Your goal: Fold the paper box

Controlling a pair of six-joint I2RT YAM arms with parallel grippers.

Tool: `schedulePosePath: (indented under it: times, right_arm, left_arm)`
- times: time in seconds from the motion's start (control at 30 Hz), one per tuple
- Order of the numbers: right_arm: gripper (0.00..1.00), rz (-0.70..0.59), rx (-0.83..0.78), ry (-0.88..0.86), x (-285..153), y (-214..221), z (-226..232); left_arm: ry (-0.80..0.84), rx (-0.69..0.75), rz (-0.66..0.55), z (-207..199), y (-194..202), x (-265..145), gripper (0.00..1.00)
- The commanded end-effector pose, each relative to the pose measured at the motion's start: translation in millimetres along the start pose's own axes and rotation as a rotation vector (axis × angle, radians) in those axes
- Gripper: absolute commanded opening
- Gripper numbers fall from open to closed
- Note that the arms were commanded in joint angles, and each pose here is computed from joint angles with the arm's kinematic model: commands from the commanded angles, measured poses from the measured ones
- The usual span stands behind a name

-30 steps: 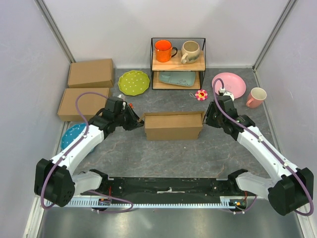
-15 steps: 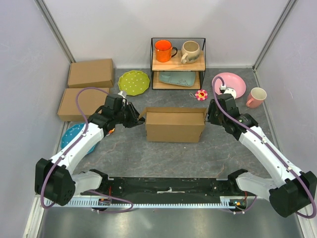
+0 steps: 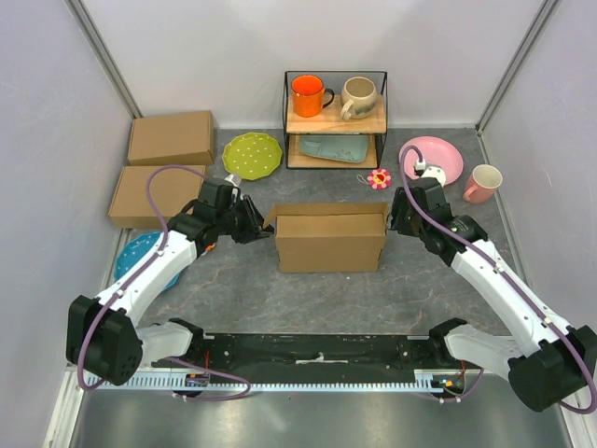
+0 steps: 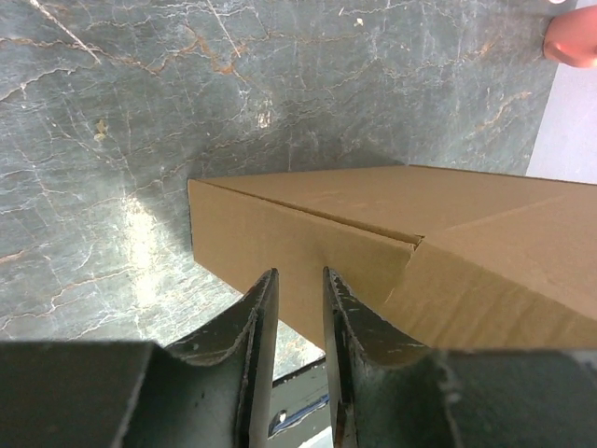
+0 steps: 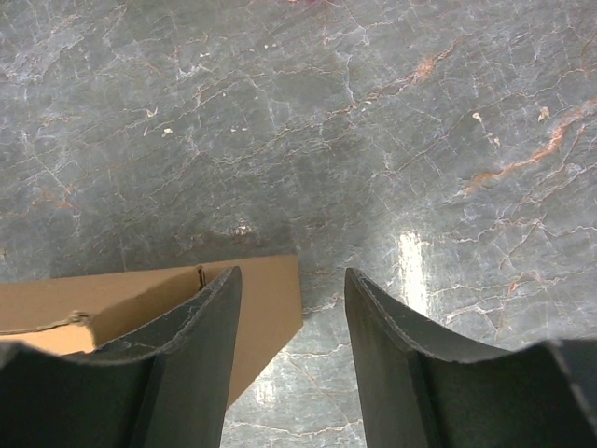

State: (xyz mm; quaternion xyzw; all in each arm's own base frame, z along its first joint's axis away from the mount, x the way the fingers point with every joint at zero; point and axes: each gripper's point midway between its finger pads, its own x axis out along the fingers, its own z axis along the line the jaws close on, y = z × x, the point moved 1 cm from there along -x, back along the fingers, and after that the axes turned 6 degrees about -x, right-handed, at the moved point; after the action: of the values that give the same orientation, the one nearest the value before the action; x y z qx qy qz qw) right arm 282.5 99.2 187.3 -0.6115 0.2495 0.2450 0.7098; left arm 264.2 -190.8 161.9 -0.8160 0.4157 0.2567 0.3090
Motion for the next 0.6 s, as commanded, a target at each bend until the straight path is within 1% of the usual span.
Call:
schedulePosePath:
  times: [0.0, 0.17, 0.27, 0.3, 0.43, 0.57]
  right_arm:
    - [0.57, -0.029, 0.000, 0.012, -5.3, -0.7, -5.1]
    - [0.58, -0.033, -0.003, 0.049, -7.6, 2.8, -15.0]
    - [0.61, -0.063, -0.014, 0.111, -16.3, -5.1, -28.5]
    - [0.61, -0.095, -0.015, 0.139, -22.5, -12.8, -34.7]
    - [0.66, -0.143, -0.012, 0.176, -38.2, -25.6, -45.8]
    - [0.67, -0.159, -0.010, 0.197, -47.7, -32.3, -51.0]
  left_arm:
    - [0.040, 0.058, -0.004, -4.0, 3.6, -7.4, 0.33]
    - [-0.003, 0.061, -0.021, 8.7, 5.1, -8.6, 0.37]
    - [-0.045, 0.081, -0.063, 14.8, -1.3, -16.4, 0.41]
    - [-0.056, 0.099, -0.098, 16.0, -7.0, -21.6, 0.42]
    - [-0.079, 0.105, -0.164, 22.9, -19.0, -34.3, 0.46]
    - [-0.089, 0.102, -0.188, 27.7, -25.2, -41.6, 0.48]
